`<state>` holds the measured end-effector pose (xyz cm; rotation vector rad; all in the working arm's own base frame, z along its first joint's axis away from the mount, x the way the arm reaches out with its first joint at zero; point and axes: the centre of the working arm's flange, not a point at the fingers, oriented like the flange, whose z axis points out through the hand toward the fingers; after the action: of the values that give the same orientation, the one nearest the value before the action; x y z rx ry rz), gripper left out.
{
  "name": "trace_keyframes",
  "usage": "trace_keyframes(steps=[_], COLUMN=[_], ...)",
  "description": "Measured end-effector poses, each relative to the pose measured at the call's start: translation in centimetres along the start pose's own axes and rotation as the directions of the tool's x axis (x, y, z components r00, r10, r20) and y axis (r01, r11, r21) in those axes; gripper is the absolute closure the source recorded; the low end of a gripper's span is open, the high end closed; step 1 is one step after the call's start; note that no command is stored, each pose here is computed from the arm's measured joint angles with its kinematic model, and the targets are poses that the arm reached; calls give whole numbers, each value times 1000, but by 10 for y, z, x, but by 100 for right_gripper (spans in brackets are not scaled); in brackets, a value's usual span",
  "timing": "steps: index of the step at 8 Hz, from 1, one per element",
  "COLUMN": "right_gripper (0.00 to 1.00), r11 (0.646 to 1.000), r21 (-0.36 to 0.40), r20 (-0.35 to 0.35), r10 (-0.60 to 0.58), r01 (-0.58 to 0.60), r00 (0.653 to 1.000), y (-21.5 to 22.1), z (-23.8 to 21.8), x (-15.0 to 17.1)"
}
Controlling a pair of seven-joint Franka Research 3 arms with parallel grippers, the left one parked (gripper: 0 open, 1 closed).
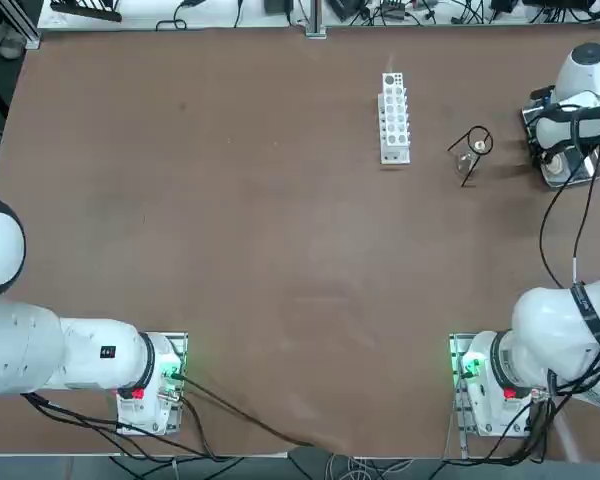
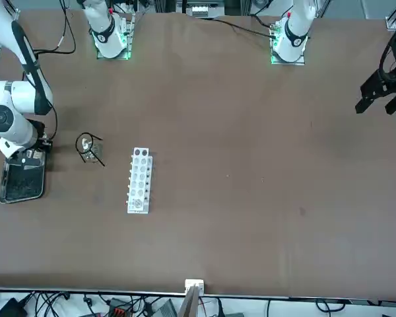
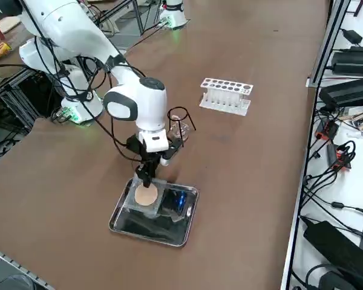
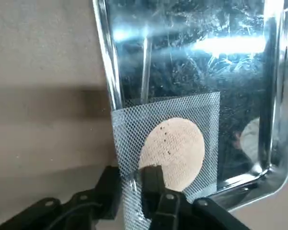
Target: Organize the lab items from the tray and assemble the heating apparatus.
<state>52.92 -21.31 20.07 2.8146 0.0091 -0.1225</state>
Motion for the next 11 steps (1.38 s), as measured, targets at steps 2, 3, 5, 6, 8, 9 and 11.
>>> trace_keyframes(steps=[2,3,5,6,8,9,11], right_gripper=[85,87,90,94,97,98,98], r11=[1000,1000,1000,1000,999,998,996], r21=[-7,-10,-16,-21,-37,-50,-69], r20=[-11,-17,-25,-33,-57,-69,-82], r10=[7,9,12,14,20,24,44], r01=[-7,-9,-13,-15,-22,-27,-49], r00=[1000,1000,1000,999,998,997,996], y=[2,4,6,8,14,17,20], z=[-7,-11,-16,-21,-38,-51,-87], x=[1,2,2,3,5,6,10])
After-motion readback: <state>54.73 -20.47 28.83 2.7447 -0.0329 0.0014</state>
